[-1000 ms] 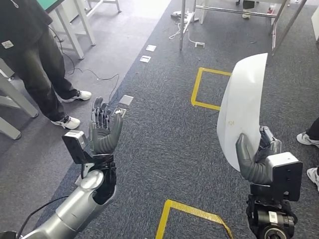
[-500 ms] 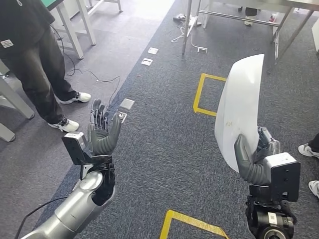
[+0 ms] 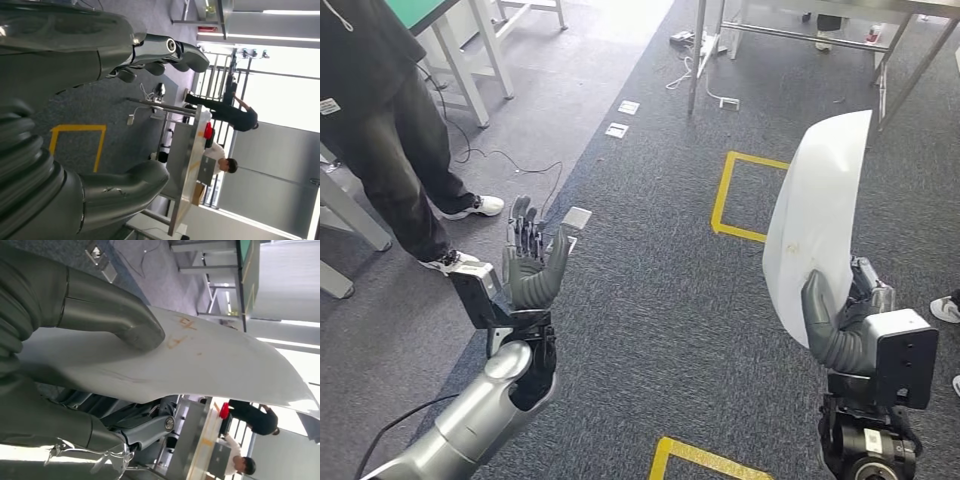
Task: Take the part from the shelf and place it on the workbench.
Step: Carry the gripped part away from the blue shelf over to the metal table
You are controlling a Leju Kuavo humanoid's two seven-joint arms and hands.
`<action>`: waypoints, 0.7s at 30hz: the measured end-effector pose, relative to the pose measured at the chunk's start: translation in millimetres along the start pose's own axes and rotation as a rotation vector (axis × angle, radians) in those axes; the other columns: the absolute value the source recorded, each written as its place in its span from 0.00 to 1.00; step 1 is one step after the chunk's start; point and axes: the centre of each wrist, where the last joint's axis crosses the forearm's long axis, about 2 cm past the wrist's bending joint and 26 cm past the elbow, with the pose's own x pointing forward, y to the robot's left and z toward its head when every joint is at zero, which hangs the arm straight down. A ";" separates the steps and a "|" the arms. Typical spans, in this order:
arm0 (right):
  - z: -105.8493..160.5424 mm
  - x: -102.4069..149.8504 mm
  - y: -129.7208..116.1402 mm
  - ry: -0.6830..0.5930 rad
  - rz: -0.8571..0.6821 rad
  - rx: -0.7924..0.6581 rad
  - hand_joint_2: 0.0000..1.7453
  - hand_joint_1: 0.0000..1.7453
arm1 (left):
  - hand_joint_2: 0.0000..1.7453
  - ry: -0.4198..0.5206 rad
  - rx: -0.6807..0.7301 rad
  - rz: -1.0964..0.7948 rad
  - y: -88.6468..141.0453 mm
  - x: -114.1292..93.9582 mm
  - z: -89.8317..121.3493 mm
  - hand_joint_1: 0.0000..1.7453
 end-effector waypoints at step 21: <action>0.7 -1.7 0.1 0.006 -0.007 0.008 1.00 1.00 | 1.00 0.041 -0.010 0.013 2.7 -4.4 -9.2 0.00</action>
